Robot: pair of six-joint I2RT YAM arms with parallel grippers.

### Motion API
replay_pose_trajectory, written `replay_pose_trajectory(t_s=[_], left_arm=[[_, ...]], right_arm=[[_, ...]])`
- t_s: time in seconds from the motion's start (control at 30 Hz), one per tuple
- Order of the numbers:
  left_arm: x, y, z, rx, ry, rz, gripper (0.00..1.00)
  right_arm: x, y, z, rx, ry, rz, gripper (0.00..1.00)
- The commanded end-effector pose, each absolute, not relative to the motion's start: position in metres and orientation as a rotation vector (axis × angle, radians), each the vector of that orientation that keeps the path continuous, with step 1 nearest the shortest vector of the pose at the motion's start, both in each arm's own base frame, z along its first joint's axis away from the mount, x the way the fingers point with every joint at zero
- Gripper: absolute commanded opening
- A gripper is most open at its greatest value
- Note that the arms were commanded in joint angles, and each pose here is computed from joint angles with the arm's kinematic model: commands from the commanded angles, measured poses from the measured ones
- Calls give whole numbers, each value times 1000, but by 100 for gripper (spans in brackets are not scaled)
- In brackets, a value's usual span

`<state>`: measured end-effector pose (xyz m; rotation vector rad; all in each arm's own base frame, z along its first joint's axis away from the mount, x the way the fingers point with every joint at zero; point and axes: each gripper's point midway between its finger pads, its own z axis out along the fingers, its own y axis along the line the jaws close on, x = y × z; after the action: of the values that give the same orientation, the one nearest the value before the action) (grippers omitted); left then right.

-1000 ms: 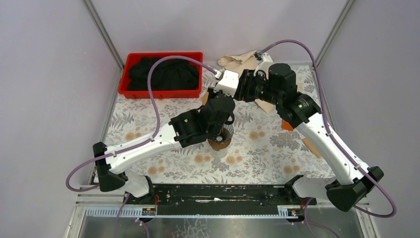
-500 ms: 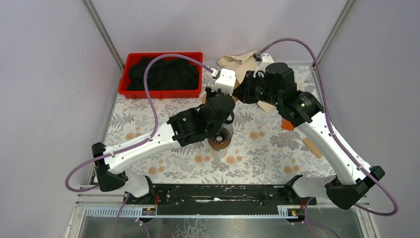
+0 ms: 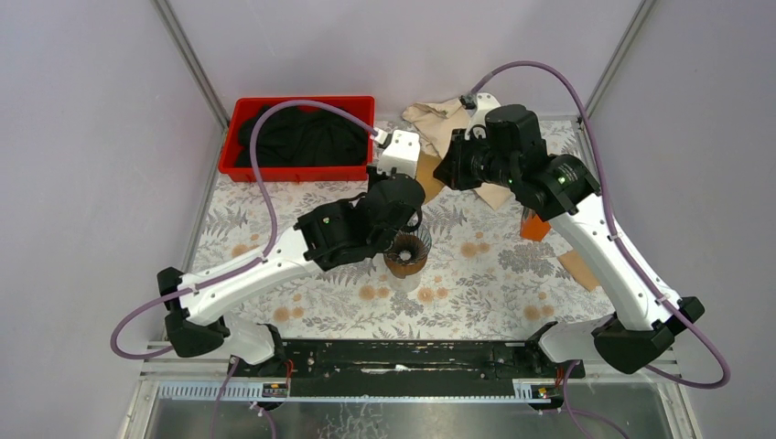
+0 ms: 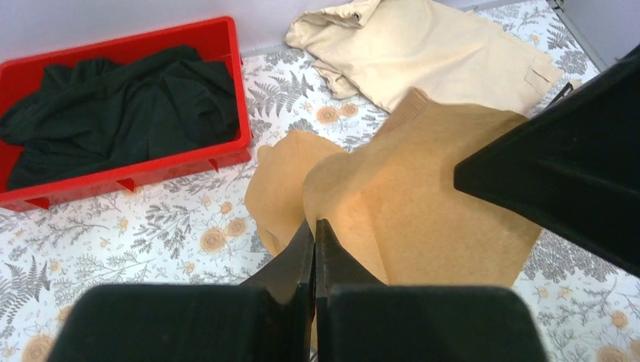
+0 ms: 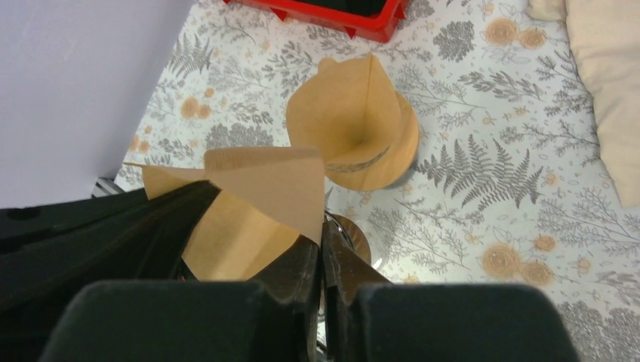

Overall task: Place the coffee filter in the dripper
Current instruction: Place the coffee filter in the coffee dripper.

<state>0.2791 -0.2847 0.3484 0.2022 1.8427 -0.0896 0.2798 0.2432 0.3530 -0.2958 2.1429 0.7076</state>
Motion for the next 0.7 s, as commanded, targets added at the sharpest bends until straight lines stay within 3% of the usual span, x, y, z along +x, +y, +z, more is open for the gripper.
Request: replay_pose_trajectory(t_s=[0.0,0.33,0.67], left_arm=[[273,-272,355,145,1875,-163,1],[268,-259,345,99,1953,-313,4],[246,-268,331,148,2011,-482,13]], right_arm=[[275,237,359,-359,2140,648,9],[271,232,344,-431,2197,595,10],[258,248,347,-497,2211,716,10]])
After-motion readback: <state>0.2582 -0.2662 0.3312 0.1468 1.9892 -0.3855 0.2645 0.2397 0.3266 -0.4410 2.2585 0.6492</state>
